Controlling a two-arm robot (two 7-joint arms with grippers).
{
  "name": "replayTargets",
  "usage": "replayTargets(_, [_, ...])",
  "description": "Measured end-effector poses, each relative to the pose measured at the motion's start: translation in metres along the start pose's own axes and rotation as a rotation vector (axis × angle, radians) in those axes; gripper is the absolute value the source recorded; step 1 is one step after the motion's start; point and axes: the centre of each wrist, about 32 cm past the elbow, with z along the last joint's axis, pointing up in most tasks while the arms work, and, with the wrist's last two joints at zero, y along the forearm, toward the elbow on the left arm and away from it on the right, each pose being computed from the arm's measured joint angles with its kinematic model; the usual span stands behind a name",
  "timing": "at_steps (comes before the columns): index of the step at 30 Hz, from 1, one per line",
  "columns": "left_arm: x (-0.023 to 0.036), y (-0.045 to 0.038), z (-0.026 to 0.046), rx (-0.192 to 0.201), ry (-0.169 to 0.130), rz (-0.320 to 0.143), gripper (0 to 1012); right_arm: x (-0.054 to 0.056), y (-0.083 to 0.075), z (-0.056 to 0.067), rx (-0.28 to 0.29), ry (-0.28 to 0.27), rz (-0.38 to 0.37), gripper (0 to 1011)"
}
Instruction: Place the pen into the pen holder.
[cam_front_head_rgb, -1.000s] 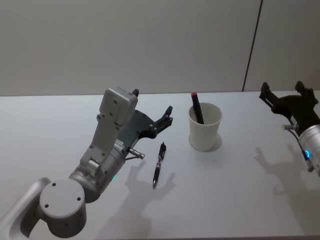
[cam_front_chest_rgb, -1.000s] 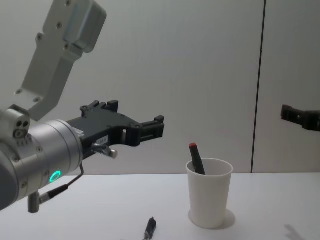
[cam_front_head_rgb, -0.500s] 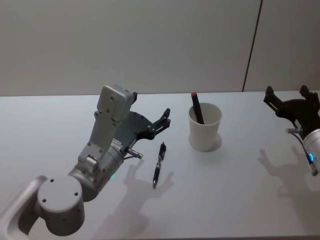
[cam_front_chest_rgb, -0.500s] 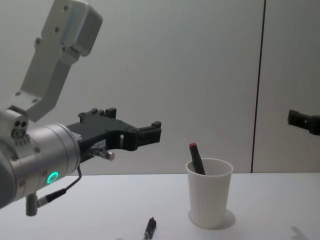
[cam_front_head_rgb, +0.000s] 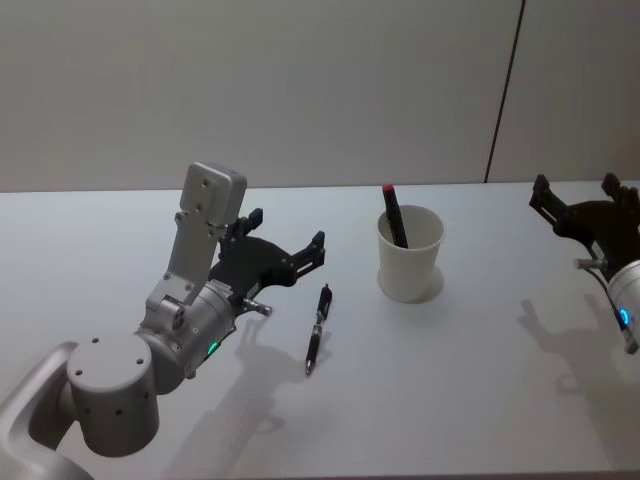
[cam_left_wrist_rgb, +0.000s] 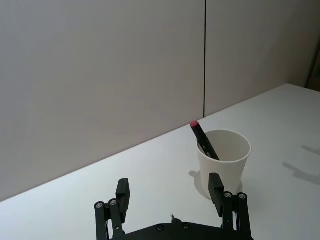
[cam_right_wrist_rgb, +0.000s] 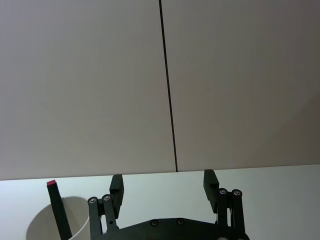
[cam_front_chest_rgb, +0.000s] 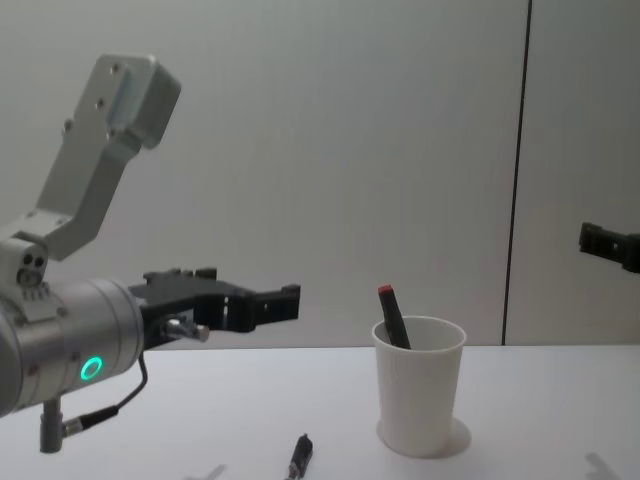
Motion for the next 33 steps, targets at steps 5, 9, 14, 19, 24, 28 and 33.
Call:
replayTargets(5, [0.0063,-0.0047,-0.004,0.044,0.037,-0.002,1004,0.0,0.0,0.0,-0.001,0.0,-0.001,1001])
replayTargets(9, [0.0097,-0.0083,-0.006,0.077,0.058,-0.004,1004,0.0,0.0,0.0,-0.001,-0.001,-0.002,1002])
replayTargets(14, [0.0129,-0.0126,-0.0087,0.122,0.076,-0.009,1004,0.0,-0.001,0.0,-0.002,-0.001,-0.002,1002])
replayTargets(19, [0.0161,-0.0201,-0.0124,0.185,0.091,-0.021,1004,0.0,-0.001,0.0,-0.002,-0.001,-0.002,1002])
replayTargets(24, [0.017,-0.0248,-0.015,0.224,0.093,-0.029,1004,0.0,-0.001,0.0,-0.002,-0.001,-0.002,1002])
replayTargets(28, [0.017,-0.0299,-0.0181,0.267,0.093,-0.037,1004,0.0,-0.001,0.0,-0.002,-0.001,-0.002,1002])
replayTargets(33, [0.0152,-0.035,-0.0225,0.314,0.09,-0.047,1004,0.0,-0.001,0.0,-0.002,-0.001,-0.002,1002])
